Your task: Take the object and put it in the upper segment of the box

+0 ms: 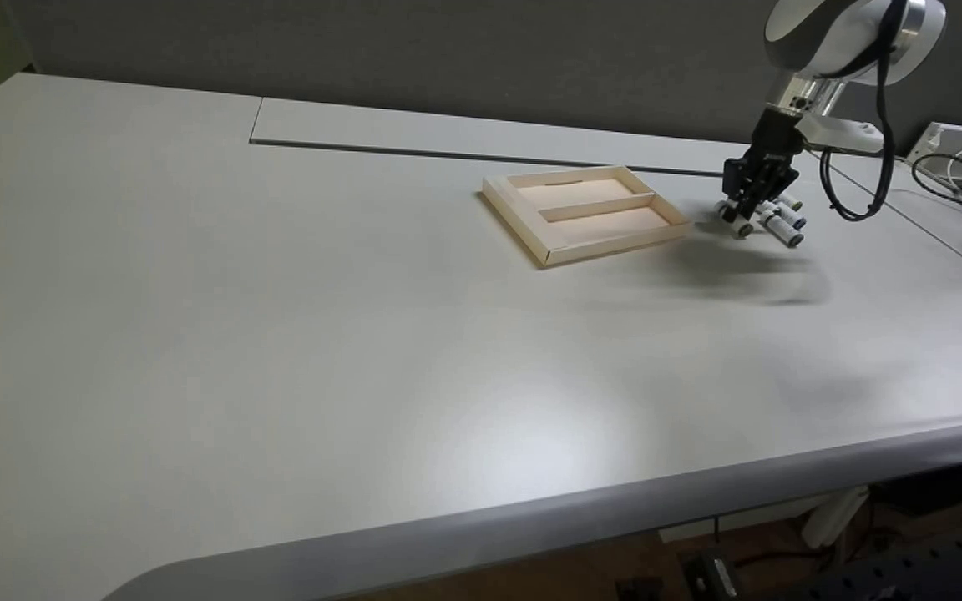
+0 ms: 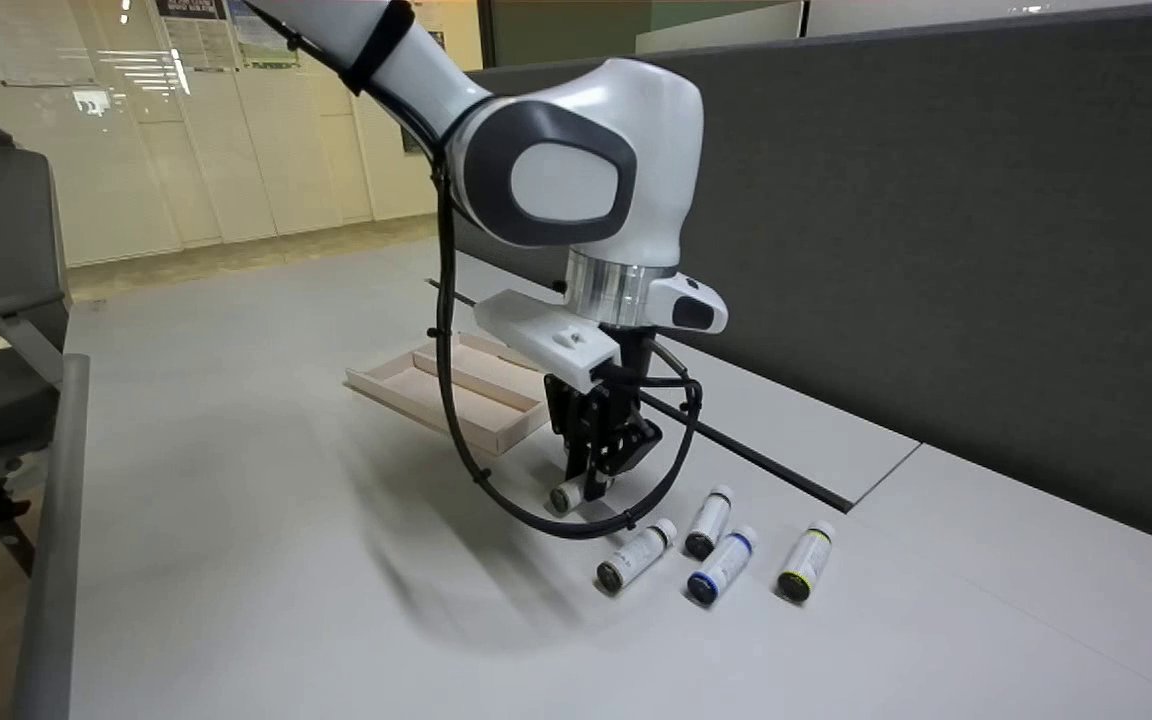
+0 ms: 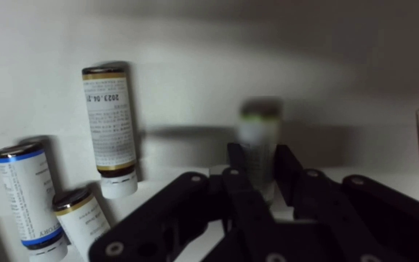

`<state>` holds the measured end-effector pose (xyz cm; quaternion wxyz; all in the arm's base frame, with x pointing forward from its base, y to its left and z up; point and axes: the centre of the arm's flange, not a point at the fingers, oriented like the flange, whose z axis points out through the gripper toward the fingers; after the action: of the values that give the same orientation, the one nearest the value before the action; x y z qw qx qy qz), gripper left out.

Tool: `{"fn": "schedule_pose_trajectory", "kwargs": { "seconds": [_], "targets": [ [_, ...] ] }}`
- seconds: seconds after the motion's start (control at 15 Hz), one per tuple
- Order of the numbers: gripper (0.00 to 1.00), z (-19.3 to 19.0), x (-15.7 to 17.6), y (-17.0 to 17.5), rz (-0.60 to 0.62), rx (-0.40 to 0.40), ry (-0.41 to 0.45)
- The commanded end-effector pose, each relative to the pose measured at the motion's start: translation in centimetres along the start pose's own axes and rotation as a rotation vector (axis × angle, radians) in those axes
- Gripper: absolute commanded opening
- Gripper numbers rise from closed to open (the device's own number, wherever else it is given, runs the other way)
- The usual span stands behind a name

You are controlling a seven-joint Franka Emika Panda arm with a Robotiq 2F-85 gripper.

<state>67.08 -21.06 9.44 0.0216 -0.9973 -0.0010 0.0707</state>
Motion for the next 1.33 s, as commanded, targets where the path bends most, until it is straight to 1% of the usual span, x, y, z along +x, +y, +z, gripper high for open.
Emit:
{"fn": "schedule_pose_trajectory", "kwargs": {
  "seconds": [0.0, 0.2, 0.33, 0.8, 1.0, 1.27],
  "targets": [
    [0.07, -1.6, 1.7, -0.8, 0.017, 0.017, -0.026],
    [0.07, -3.1, 2.8, -2.5, -0.002, 0.03, -0.017],
    [0.07, -4.2, 3.8, -4.2, -0.024, 0.024, 0.012],
    [0.07, -6.4, 6.4, -12.4, -0.122, 0.004, 0.08],
    [0.07, -6.4, 6.8, -15.0, -0.154, 0.005, 0.087],
    [0.07, -5.1, 6.9, -16.5, -0.172, 0.018, 0.072]
  ]
}}
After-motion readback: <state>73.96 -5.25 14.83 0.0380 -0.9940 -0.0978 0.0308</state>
